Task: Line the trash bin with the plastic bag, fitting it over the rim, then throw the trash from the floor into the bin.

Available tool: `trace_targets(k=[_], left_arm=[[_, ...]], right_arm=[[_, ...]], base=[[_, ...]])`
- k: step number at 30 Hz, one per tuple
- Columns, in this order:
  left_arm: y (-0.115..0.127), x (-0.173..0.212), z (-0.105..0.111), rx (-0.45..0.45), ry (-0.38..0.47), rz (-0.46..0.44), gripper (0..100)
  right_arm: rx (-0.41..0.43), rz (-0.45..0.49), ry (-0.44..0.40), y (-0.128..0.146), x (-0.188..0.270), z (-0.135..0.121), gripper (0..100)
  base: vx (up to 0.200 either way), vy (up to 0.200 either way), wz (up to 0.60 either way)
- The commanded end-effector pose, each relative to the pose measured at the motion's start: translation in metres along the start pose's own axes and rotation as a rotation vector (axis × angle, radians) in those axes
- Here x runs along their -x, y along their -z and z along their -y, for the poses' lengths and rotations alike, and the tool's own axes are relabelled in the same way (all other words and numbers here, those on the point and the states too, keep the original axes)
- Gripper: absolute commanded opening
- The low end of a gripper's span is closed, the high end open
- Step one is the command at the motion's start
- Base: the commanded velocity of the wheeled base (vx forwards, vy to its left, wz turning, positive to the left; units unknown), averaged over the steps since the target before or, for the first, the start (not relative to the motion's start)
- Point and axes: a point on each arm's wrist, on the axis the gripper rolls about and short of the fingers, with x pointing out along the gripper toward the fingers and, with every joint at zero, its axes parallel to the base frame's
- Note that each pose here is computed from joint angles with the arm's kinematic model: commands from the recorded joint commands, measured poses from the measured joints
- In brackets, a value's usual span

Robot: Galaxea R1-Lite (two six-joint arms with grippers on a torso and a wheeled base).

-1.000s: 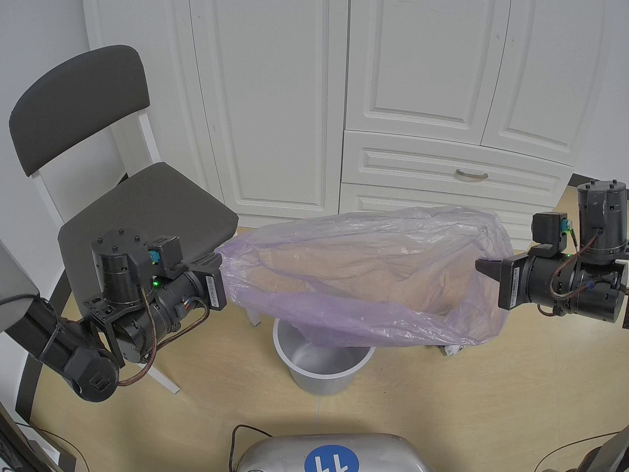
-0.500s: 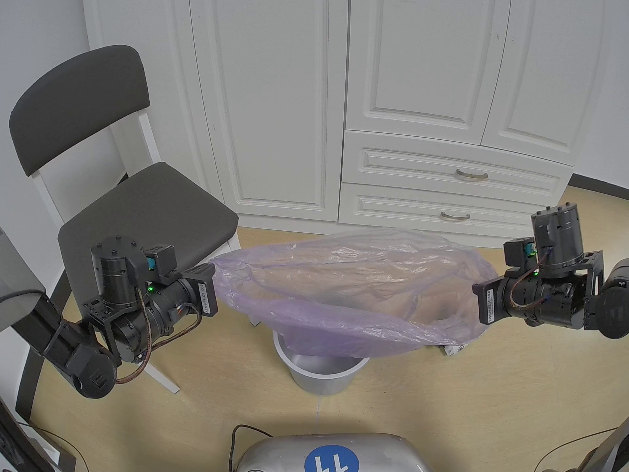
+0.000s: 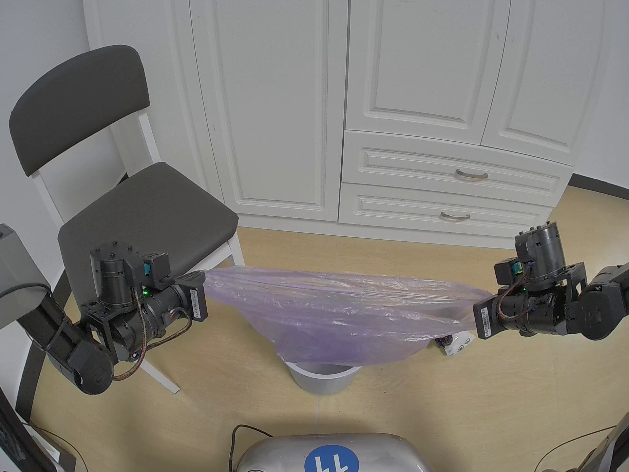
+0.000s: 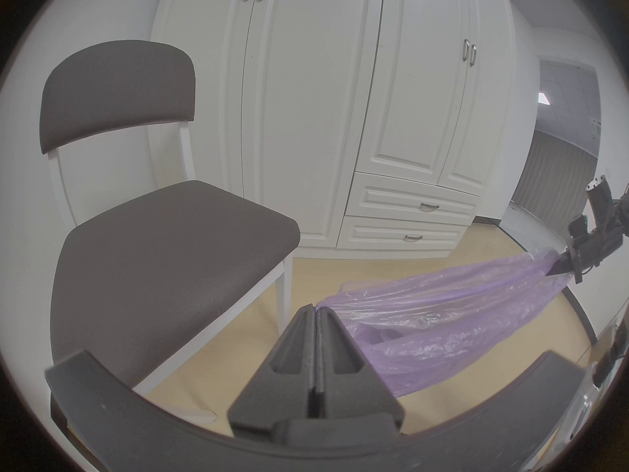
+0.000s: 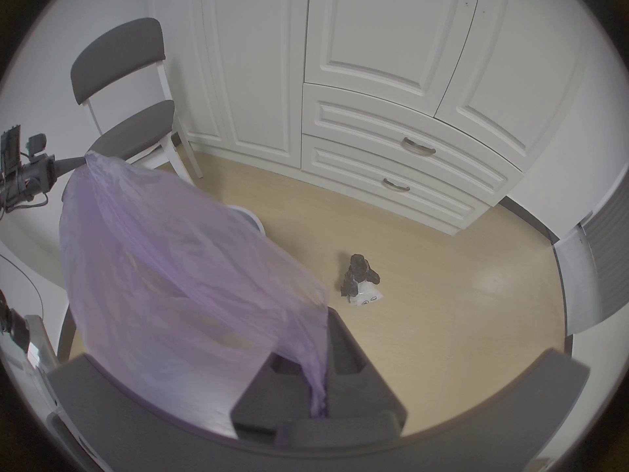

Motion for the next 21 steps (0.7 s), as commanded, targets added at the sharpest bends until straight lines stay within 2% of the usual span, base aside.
trace_targets(k=[1,9,15,21], left_arm=[[-0.002,0.001,-0.005,0.005,-0.015,0.008,0],[-0.003,0.001,-0.011,0.007,-0.027,0.009,0],[-0.004,0.000,-0.017,-0.001,-0.037,0.013,0],[-0.004,0.000,-0.018,-0.001,-0.041,0.011,0]], right_arm=[[0.004,-0.016,0.008,0.004,-0.002,0.002,0],[0.021,-0.024,0.026,0.007,-0.001,0.009,0],[0.079,-0.037,0.047,0.014,0.005,0.019,0],[0.080,-0.028,0.047,0.014,0.009,0.020,0]], base=[[0.000,0.000,0.00],[0.000,0.000,0.00],[0.000,0.000,0.00],[0.000,0.000,0.00]])
